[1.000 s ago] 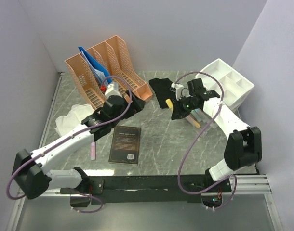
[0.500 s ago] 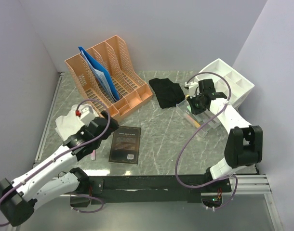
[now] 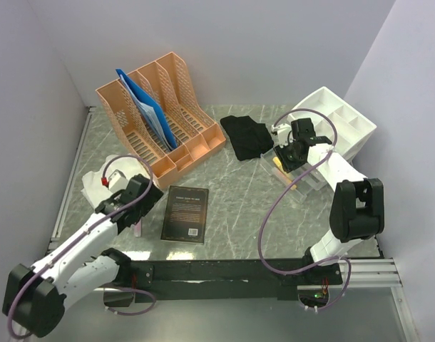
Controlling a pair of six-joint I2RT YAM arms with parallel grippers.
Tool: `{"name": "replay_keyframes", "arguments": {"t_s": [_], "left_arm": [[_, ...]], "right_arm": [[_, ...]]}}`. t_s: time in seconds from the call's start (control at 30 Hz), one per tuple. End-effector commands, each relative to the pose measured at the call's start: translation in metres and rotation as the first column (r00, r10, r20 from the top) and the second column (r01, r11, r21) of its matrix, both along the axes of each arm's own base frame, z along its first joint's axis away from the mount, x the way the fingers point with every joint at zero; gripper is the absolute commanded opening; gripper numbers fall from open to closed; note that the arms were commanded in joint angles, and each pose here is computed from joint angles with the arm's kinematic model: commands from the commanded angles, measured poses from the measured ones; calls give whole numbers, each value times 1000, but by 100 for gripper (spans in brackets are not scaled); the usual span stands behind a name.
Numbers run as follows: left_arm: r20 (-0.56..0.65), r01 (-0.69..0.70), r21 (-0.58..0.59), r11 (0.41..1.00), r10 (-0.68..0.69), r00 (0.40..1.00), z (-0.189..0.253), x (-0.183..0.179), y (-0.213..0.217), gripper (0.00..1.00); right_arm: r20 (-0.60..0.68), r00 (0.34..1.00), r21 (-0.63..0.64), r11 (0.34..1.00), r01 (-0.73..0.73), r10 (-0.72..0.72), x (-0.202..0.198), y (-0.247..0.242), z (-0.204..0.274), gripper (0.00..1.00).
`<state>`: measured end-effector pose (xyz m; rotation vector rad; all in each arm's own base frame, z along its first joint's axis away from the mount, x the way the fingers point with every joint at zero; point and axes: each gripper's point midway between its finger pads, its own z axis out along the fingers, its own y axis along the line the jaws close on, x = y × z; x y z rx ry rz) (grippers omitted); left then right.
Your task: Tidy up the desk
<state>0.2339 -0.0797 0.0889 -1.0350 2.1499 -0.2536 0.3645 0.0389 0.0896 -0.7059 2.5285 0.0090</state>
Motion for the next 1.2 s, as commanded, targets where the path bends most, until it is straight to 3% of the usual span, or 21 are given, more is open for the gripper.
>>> {"name": "replay_keyframes", "arguments": {"t_s": [0.0, 0.37, 0.77, 0.93, 0.97, 1.13, 1.17], "left_arm": [[-74, 22, -8, 1000, -23, 997, -8, 3, 3, 99], [-224, -33, 34, 999, 40, 974, -25, -3, 28, 99], [-450, -43, 119, 992, 92, 888, -59, -21, 52, 94], [-486, -12, 21, 1000, 21, 874, -74, -23, 35, 77], [-498, 1, -30, 1000, -16, 867, -78, -29, 26, 67], [-458, 22, -170, 985, -99, 884, -82, -34, 2, 45], [-448, 22, -179, 984, -101, 888, -84, -37, 2, 36]], "right_arm": [[66, 998, 14, 1000, -9, 8, 11, 2, 20, 44], [78, 990, 279, 951, -137, 119, -5, 54, 51, 49], [72, 990, 337, 931, -142, 125, -12, 63, 47, 49], [72, 990, 350, 926, -143, 125, -15, 65, 46, 49], [73, 990, 352, 925, -143, 125, -15, 66, 46, 49], [81, 988, 352, 923, -154, 133, -16, 66, 48, 49], [82, 988, 352, 923, -154, 134, -16, 65, 48, 49]]}}
